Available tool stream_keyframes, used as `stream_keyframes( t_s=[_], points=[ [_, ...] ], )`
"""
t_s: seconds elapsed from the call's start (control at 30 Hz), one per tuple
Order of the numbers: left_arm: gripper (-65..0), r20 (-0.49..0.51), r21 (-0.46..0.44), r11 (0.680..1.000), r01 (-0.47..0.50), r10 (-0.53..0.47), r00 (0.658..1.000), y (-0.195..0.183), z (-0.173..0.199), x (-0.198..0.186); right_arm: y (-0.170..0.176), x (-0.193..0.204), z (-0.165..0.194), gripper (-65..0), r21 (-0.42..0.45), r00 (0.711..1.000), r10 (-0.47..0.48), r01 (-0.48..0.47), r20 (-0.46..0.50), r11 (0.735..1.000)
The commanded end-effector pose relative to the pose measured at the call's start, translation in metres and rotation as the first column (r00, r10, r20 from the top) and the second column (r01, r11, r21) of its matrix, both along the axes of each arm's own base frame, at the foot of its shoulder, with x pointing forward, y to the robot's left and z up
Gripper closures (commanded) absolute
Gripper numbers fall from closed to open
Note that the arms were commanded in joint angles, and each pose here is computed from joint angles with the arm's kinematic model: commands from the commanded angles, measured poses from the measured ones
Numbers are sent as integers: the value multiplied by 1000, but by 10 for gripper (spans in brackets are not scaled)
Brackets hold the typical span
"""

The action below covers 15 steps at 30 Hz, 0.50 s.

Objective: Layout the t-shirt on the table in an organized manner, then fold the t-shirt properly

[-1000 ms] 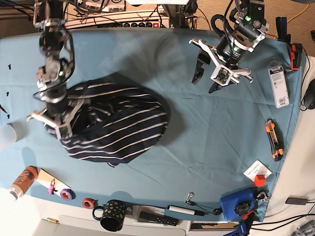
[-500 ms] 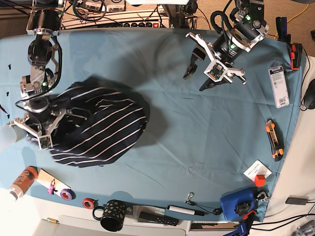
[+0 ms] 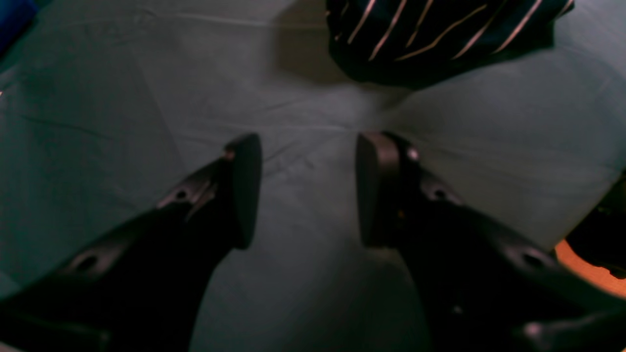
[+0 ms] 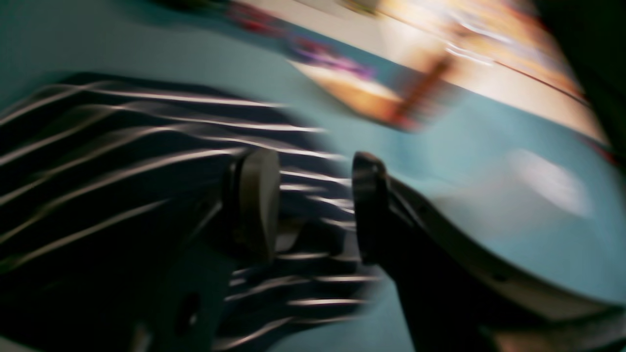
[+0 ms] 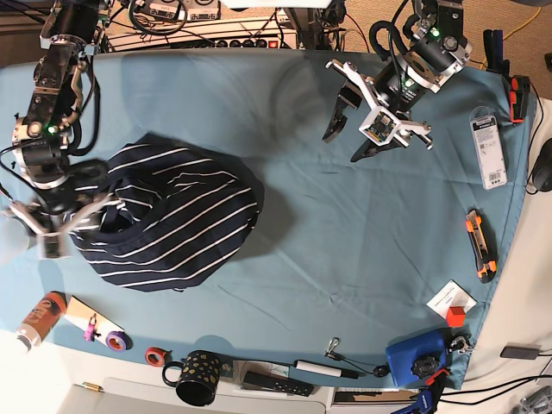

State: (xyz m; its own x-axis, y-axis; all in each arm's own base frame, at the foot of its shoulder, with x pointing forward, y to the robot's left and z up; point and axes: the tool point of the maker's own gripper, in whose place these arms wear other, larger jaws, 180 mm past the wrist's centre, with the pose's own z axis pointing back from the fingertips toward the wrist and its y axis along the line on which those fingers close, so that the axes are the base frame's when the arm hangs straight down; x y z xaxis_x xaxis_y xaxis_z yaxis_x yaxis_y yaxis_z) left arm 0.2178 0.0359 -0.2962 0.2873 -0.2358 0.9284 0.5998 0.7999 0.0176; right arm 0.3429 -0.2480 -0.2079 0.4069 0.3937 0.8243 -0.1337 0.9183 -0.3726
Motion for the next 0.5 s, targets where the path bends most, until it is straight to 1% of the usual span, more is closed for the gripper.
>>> stream_keyframes(
  t_s=[0.0,0.03,0.07,0.13,0.2,0.33,0.4,0.47],
  points=[
    [-312,41,-29,1000,3,-2,999,-2,12,2,15,3,7,-253,18,998,57,-57,26,998],
    [-312,41,-29,1000,3,-2,999,-2,12,2,31,2,0,-253,39,995,105,-105,6,994],
    [-312,41,-29,1000,3,-2,999,-2,12,2,43,1,-7,-253,51,991,132,-132,-9,990],
    [-312,41,-29,1000,3,-2,999,-2,12,2,63,0,-19,-253,54,986,162,-160,-40,986],
    [-312,41,-30,1000,3,-2,999,-2,12,2,75,-1,-38,-253,42,983,159,-156,-91,987],
    [-312,41,-29,1000,3,-2,999,-2,12,2,88,-10,-80,-253,-17,969,140,-147,-205,989],
    [-312,41,-29,1000,3,-2,999,-2,12,2,92,-15,-90,-253,-46,963,125,-140,-240,989],
    [-312,41,-29,1000,3,-2,999,-2,12,2,93,-17,-93,-253,-73,962,105,-127,-251,989]
  ],
)
